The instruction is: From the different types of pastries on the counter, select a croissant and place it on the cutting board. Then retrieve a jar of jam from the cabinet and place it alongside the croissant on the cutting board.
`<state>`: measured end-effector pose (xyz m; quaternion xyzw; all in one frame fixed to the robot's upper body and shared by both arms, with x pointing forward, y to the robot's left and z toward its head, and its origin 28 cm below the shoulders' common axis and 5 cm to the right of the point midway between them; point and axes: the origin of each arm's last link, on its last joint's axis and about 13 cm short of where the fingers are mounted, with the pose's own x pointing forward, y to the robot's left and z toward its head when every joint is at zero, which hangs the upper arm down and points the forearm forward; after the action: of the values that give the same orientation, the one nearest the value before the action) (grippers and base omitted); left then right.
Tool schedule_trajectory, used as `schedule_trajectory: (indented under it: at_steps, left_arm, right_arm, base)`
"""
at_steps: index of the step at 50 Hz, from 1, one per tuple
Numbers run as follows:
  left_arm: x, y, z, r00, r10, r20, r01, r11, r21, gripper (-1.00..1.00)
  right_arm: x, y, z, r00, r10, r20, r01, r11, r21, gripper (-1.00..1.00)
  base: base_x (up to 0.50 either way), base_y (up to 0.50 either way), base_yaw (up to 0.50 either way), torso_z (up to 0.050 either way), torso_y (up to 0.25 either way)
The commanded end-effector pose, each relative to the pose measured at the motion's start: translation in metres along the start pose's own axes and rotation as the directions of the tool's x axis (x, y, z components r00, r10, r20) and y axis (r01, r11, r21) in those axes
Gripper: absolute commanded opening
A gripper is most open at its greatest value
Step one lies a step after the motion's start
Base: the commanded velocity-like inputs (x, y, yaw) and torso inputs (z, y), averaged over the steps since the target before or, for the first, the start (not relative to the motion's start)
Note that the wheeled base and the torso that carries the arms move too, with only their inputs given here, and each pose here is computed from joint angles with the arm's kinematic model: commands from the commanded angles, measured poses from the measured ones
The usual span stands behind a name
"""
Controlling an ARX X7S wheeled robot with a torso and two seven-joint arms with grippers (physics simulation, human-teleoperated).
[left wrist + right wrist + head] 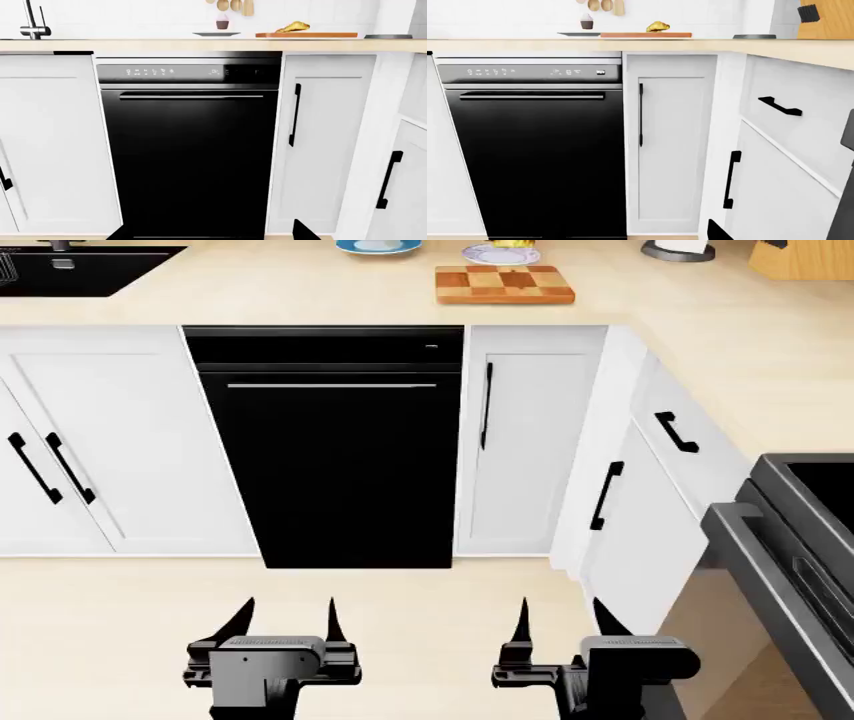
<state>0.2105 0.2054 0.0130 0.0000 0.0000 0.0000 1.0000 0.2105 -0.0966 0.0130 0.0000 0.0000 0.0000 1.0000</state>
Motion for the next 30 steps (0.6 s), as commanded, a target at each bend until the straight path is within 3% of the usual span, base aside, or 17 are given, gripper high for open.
schedule_trajectory:
  at_steps: [1, 12, 16, 18, 24, 26, 30]
  left_arm:
    - [0.0, 0.0, 0.0, 1.0, -0.001, -0.001, 0.001, 1.0, 0.001, 1.0]
    - [0.003, 0.0, -0.002, 1.0, 0.003, -0.006, -0.003, 1.0, -0.002, 1.0]
    - [0.006, 0.0, 0.005, 0.998, -0.013, 0.056, 0.015, 0.999, -0.045, 1.0]
    - [0.014, 0.001, 0.015, 0.996, -0.027, 0.079, 0.032, 0.998, -0.062, 1.0]
    - [0.063, 0.014, 0.085, 0.98, -0.016, 0.199, 0.02, 1.0, -0.017, 1.0]
    - [0.08, 0.017, 0.112, 0.969, -0.004, 0.248, -0.001, 1.0, 0.018, 1.0]
    - [0.101, 0.018, 0.16, 0.966, -0.041, 0.256, 0.048, 0.999, -0.022, 1.0]
  right_arm:
    - [-0.001, 0.0, 0.0, 1.0, 0.0, 0.001, 0.0, 1.0, -0.005, 1.0]
    - [0.001, 0.0, -0.002, 1.0, 0.004, -0.01, -0.004, 1.0, -0.013, 1.0]
    - [0.005, -0.001, 0.002, 1.0, -0.019, -0.006, 0.018, 0.999, -0.038, 1.0]
    - [0.016, -0.005, 0.013, 0.997, -0.081, -0.009, 0.08, 0.995, -0.054, 1.0]
    - [0.06, -0.02, 0.082, 0.986, -0.167, 0.015, 0.167, 0.973, -0.156, 1.0]
    - [0.07, -0.025, 0.112, 0.985, -0.171, 0.035, 0.174, 0.976, -0.132, 1.0]
    - [0.087, -0.036, 0.164, 0.971, -0.223, 0.082, 0.233, 0.961, -0.146, 1.0]
  base:
    - [0.0, 0.0, 0.0, 0.0, 0.0]
    - [0.0, 0.0, 0.0, 0.0, 0.0]
    - [0.0, 0.0, 0.0, 0.031, 0.0]
    - [0.0, 0.0, 0.0, 0.05, 0.0]
    - [0.0, 0.0, 0.0, 0.05, 0.0]
    - [0.0, 0.0, 0.0, 0.05, 0.0]
    - [0.0, 0.0, 0.0, 0.05, 0.0]
